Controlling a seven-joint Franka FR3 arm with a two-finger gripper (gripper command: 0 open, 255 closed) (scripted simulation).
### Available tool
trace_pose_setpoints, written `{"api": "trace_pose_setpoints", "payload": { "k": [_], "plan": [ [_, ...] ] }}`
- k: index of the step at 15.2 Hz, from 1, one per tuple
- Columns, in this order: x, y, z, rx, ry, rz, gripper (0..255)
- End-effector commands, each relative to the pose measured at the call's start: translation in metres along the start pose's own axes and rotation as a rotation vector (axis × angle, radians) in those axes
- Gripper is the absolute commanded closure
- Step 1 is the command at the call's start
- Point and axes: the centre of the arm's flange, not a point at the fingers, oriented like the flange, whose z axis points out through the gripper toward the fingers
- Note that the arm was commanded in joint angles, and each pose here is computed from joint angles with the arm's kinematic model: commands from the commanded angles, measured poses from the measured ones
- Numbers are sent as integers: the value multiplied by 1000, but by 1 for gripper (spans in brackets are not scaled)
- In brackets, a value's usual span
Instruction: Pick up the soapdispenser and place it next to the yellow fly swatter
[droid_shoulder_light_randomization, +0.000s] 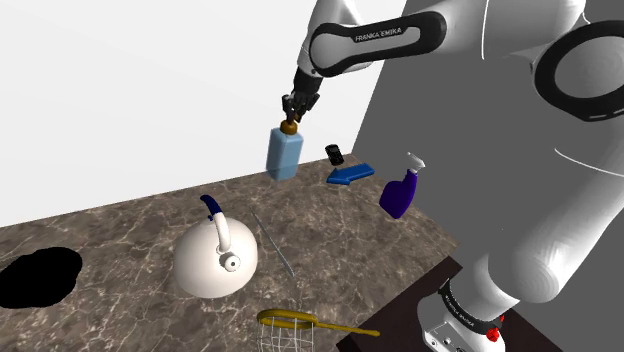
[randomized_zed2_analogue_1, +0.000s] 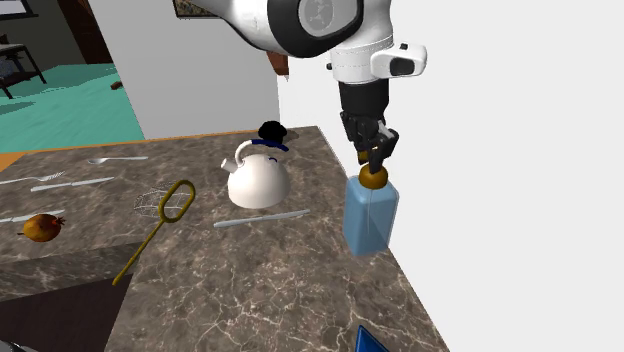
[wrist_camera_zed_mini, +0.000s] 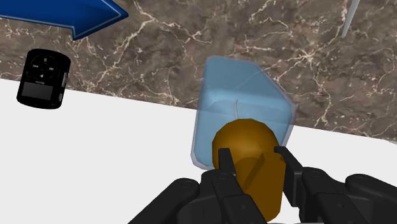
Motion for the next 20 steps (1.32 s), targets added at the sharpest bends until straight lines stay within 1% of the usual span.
{"api": "trace_pose_setpoints", "payload": {
  "k": [1,20],
  "plan": [
    [2,0,-10,0,0,0,255],
    [23,2,-109,0,0,0,255]
  ]
}}
